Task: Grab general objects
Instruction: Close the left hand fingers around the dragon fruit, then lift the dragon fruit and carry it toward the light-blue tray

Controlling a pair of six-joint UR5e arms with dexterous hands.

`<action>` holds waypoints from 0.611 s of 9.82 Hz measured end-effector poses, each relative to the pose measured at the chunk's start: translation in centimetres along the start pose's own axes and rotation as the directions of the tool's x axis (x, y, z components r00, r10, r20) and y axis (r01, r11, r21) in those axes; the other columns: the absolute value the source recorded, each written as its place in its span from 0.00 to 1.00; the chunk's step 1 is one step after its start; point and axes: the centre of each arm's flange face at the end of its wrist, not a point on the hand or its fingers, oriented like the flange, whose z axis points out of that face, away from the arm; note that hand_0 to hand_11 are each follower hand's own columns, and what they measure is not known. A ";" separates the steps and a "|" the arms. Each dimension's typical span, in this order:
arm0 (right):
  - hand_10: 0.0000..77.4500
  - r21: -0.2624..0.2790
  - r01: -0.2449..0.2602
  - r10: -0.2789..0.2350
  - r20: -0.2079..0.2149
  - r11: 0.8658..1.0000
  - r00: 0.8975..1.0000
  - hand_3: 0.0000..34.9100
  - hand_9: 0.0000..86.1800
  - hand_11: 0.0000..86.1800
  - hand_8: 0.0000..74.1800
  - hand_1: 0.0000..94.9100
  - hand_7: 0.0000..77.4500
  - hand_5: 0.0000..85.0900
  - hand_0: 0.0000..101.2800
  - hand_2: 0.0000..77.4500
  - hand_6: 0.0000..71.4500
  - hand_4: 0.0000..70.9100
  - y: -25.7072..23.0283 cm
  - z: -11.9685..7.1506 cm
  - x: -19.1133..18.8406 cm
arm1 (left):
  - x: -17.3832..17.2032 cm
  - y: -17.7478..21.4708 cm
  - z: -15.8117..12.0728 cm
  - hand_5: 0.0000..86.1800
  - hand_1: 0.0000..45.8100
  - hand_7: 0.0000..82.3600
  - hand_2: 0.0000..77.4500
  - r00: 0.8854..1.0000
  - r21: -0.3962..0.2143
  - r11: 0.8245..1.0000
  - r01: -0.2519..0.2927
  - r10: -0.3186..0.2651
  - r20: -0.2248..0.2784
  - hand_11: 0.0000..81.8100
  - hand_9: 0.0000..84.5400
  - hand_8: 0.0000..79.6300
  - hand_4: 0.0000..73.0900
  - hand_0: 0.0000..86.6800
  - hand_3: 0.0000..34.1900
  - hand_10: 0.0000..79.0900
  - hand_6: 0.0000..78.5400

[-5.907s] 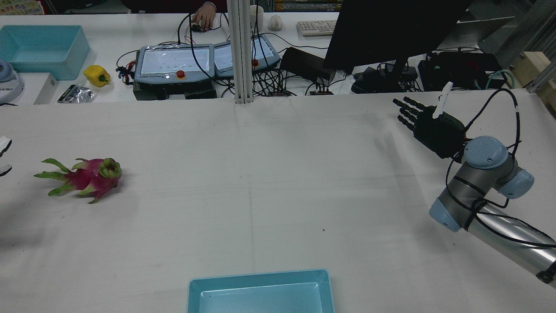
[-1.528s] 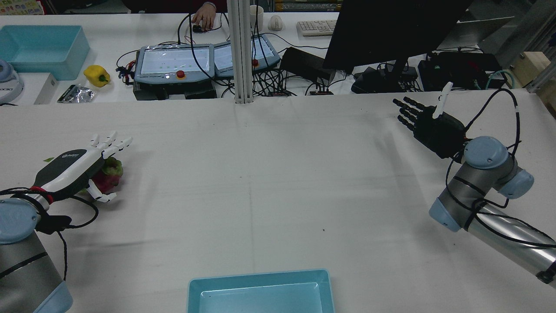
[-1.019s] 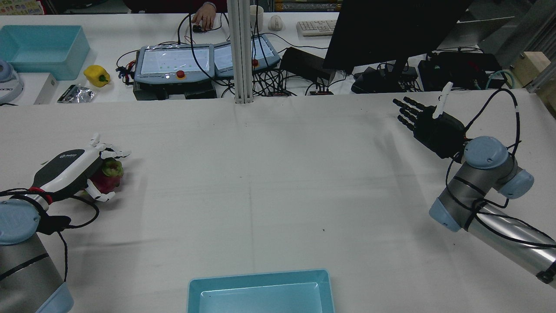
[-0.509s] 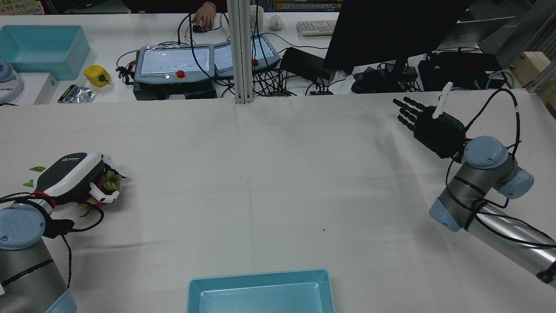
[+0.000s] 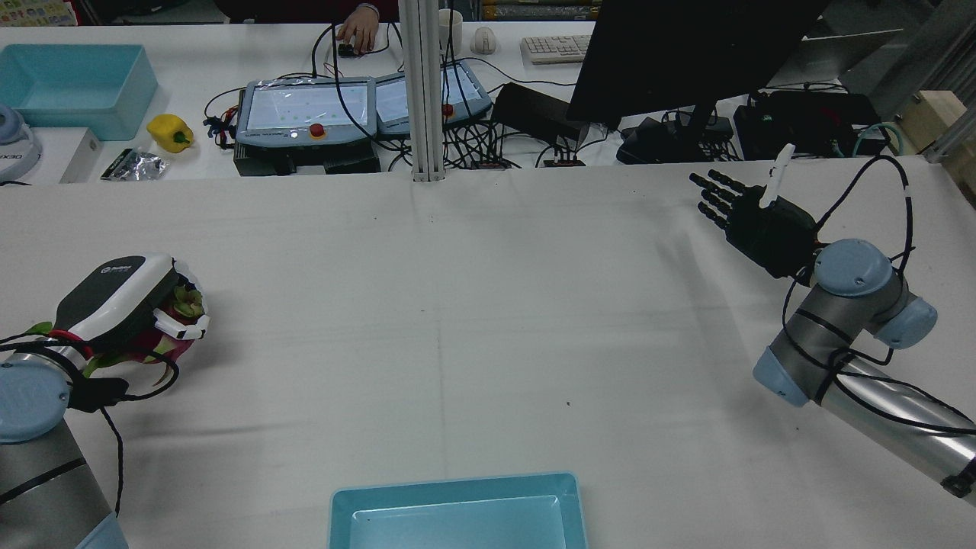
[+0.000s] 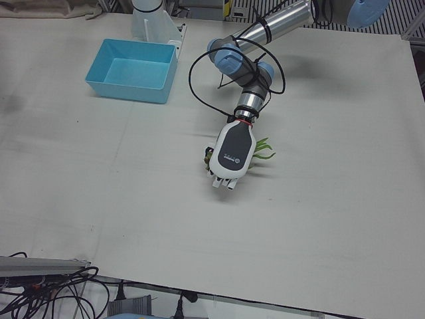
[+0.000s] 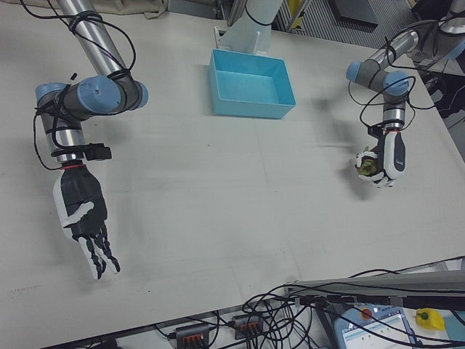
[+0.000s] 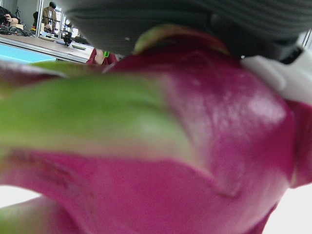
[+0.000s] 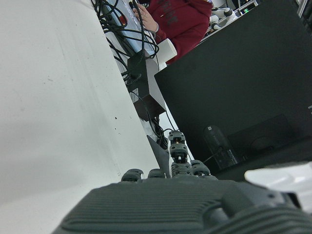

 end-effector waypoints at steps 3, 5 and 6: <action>0.00 0.000 0.000 0.000 0.000 1.000 1.000 0.00 0.01 0.01 0.00 0.07 0.00 0.00 0.00 0.02 0.00 0.00 0.0 0.0 0.0 | 2.3 0.5 -0.8 0.30 0.00 0.76 0.77 0.999 -0.012 1.000 0.028 -0.029 -0.045 0.86 0.55 0.84 0.95 0.37 0.00 0.29 0.69; 0.00 0.000 0.000 0.000 0.000 1.000 1.000 0.00 0.01 0.01 0.00 0.07 0.00 0.00 0.00 0.03 0.00 0.00 0.0 0.0 0.0 | 4.5 2.5 -1.9 0.31 0.00 0.76 0.77 0.994 -0.064 0.996 0.063 -0.068 -0.090 0.86 0.55 0.84 0.95 0.37 0.00 0.29 0.69; 0.00 0.000 0.000 0.000 0.000 1.000 1.000 0.00 0.01 0.01 0.00 0.07 0.00 0.00 0.00 0.02 0.00 0.00 0.0 0.0 0.0 | 5.7 3.7 -2.6 0.31 0.00 0.76 0.75 0.989 -0.103 0.991 0.083 -0.094 -0.114 0.86 0.55 0.84 0.95 0.40 0.00 0.29 0.69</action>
